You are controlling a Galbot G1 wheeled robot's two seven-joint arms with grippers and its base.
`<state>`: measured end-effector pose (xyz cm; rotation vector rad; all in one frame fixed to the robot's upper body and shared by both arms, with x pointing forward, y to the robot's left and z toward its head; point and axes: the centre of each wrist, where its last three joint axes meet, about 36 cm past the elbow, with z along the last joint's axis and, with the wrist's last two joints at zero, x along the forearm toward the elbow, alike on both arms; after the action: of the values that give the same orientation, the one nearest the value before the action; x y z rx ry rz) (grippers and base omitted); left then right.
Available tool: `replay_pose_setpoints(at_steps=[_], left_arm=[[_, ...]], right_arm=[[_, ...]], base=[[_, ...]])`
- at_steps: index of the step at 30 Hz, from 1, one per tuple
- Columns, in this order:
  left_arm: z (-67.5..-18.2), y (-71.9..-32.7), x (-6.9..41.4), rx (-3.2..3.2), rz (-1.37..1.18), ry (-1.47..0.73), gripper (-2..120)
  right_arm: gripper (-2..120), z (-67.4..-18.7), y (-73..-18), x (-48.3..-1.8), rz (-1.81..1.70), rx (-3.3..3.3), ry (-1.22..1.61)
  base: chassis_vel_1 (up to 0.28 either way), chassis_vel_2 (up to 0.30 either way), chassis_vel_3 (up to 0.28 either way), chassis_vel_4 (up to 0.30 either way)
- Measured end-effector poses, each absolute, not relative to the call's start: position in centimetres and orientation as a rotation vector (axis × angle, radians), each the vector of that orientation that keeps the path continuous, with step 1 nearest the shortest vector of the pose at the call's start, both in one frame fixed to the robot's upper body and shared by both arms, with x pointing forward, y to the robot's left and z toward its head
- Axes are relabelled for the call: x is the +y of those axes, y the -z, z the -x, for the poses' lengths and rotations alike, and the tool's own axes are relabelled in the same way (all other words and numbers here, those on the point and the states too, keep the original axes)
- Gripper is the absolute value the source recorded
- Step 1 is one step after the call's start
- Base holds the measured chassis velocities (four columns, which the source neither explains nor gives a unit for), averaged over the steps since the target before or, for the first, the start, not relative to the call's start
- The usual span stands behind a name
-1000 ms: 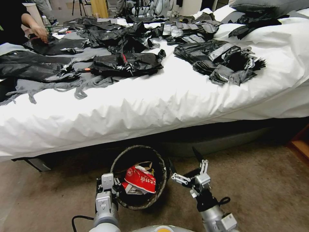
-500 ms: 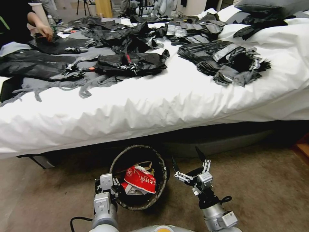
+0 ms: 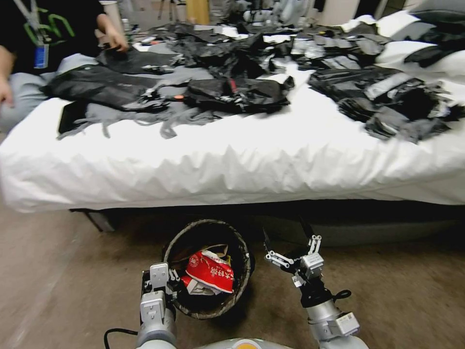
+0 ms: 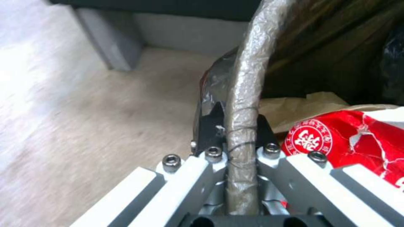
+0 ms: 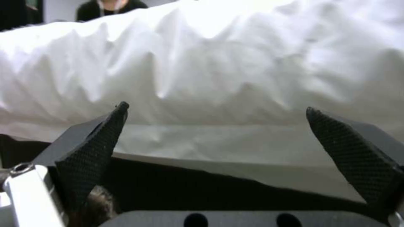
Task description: Pick up the trash bin, then pick up the garbage from the floor and place it into the trash bin.
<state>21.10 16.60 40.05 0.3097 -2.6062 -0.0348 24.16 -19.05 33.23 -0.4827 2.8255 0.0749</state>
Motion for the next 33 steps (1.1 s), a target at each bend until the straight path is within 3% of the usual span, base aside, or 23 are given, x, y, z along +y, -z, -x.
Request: replay_pose_setpoints(at_steps=[33], left_arm=[[-21.2, -40.1, 16.9, -2.615, -0.316, 0.039, 0]], right_arm=[[100, -26.0, -33.9, -20.4, 0.488, 2.779, -0.027]], base=[[0.125, 0.125, 0.127, 0.127]])
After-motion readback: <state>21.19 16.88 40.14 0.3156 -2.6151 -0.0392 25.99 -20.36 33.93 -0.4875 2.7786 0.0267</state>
